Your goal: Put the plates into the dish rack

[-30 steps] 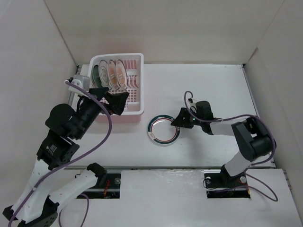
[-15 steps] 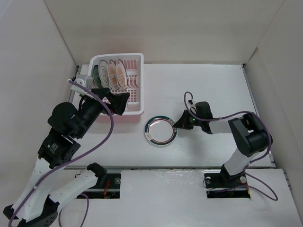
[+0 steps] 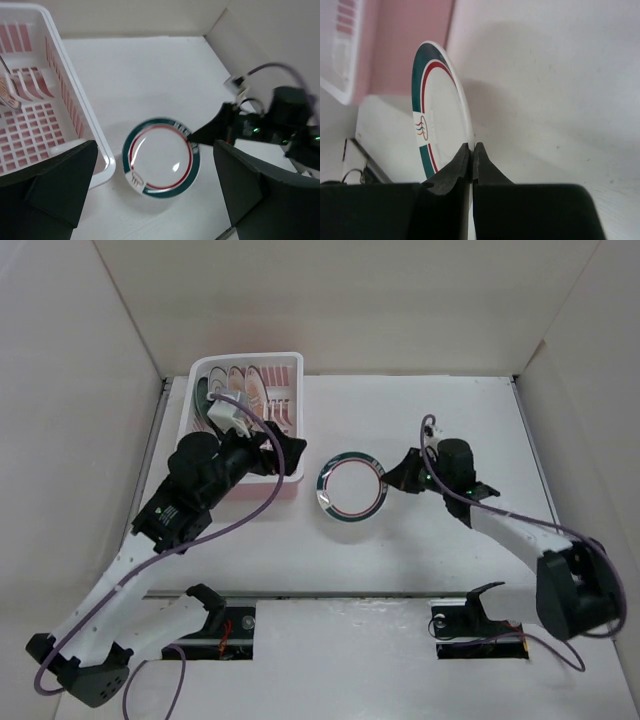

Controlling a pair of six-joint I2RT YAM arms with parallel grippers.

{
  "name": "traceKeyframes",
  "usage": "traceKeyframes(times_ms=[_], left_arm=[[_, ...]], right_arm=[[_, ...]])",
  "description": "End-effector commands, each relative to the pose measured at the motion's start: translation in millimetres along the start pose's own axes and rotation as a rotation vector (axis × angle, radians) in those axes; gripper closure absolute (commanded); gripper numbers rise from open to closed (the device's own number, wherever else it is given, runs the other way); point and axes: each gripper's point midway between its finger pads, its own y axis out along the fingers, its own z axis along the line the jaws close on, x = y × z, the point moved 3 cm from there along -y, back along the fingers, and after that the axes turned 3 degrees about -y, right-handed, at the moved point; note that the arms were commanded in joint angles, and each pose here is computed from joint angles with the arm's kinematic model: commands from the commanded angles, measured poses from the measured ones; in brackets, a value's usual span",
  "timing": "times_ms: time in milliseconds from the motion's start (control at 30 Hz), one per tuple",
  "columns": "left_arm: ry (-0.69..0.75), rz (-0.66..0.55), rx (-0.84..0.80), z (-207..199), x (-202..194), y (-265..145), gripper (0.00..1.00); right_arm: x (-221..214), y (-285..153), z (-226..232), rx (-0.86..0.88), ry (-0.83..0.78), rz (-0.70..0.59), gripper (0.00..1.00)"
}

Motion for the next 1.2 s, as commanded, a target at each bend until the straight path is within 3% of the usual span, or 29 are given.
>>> traceKeyframes(times_ms=[0, 133, 233, 367, 633, 733, 833, 867, 1000, 1100, 1133, 1167], left_arm=[[-0.057, -0.044, -0.072, -11.1, 1.7, 8.0, 0.0], [-0.065, -0.012, -0.033, 1.2, -19.9, 26.9, 0.0], [-0.078, 0.029, -0.086, -4.1, -33.4, 40.0, 0.0], [-0.084, 0.084, -0.185, -20.9, -51.7, 53.2, 0.0], [-0.093, 0.136, -0.191, -19.4, -77.8, 72.3, 0.0], [-0.093, 0.138, -0.177, -16.9, -79.9, 74.9, 0.07], [-0.083, 0.137, -0.178, -16.3, -80.8, 77.4, 0.22], [-0.083, 0.136, -0.178, -15.3, -82.9, 78.0, 0.41], [-0.091, 0.12, -0.236, -23.6, -81.0, 80.1, 0.83], [-0.1, 0.132, -0.284, -29.8, -84.3, 80.7, 0.87], [-0.099, 0.126, -0.301, -31.5, -84.9, 80.7, 0.98], [-0.099, 0.13, -0.313, -32.8, -86.3, 82.2, 1.0]], right_arm=[[60.9, -35.3, 33.7, -0.029, -0.091, -0.193, 1.0], [93.9, -83.6, 73.7, 0.031, -0.19, -0.361, 1.0], [99.5, -100.6, 95.4, 0.106, -0.234, -0.389, 1.0], [100.1, -108.9, 109.8, 0.179, -0.26, -0.375, 1.0], [88.8, -112.0, 125.5, 0.301, -0.302, -0.321, 1.0], [90.3, -117.9, 127.4, 0.309, -0.32, -0.336, 1.0], [92.5, -123.5, 131.6, 0.326, -0.332, -0.343, 1.0], [90.9, -123.9, 132.8, 0.337, -0.335, -0.335, 1.0], [87.4, -120.4, 134.2, 0.366, -0.34, -0.306, 1.0], [87.1, -122.6, 139.3, 0.398, -0.359, -0.306, 1.0], [87.1, -122.6, 139.3, 0.398, -0.359, -0.306, 1.0], [86.0, -122.9, 140.0, 0.405, -0.361, -0.301, 1.0]])
